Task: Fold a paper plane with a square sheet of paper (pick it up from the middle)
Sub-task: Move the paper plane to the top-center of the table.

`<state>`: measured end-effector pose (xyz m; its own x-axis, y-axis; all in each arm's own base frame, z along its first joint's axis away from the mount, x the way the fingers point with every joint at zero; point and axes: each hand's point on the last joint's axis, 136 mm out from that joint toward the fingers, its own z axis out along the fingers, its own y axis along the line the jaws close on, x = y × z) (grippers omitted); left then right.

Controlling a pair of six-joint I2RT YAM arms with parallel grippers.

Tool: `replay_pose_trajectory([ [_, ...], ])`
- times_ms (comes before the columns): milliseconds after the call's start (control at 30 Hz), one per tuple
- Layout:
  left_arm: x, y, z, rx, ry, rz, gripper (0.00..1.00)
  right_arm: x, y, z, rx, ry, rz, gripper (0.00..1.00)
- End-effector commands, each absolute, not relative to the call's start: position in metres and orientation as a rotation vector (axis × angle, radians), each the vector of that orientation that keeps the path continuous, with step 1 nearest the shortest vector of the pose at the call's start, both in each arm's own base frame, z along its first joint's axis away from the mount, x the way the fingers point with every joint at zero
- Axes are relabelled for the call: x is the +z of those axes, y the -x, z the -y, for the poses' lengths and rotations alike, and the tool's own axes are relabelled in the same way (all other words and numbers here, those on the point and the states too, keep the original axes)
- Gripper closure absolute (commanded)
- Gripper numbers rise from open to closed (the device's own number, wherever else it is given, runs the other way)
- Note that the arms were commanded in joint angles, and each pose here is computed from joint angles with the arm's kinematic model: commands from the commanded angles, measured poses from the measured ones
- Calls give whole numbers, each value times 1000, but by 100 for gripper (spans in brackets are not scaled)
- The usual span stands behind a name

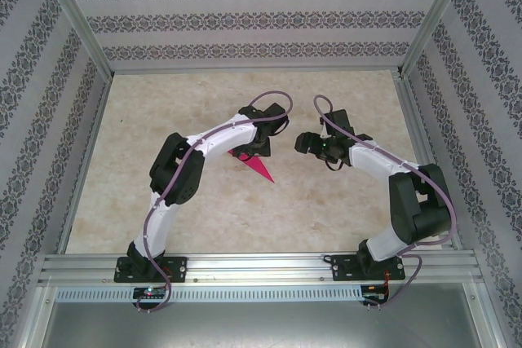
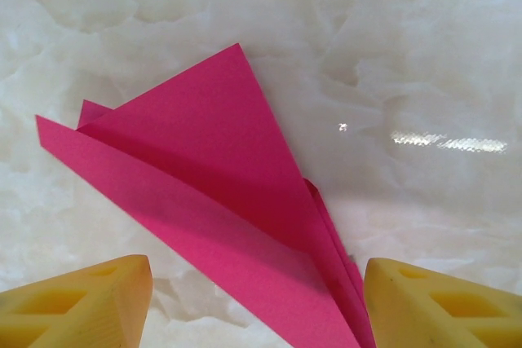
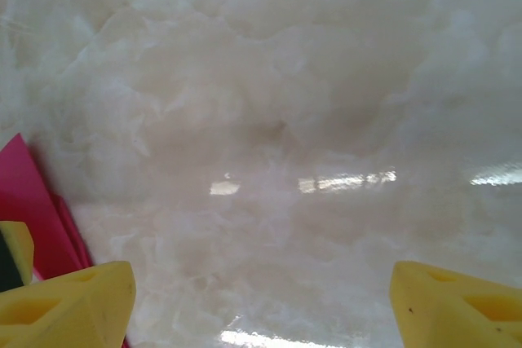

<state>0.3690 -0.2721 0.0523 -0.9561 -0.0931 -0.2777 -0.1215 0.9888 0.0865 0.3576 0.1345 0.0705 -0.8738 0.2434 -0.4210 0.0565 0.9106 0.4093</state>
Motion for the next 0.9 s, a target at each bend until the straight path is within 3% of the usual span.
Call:
replay_pose_trajectory([
  [0, 46, -371, 269, 190, 148, -2867, 30, 75, -362, -129, 525, -253, -2562, 18],
  [567, 56, -354, 255, 212, 199, -2861, 58, 68, -363, -133, 542, -256, -2589, 18],
  [867, 64, -359, 256, 195, 214, -2832, 85, 65, -363, -135, 556, -249, -2603, 18],
])
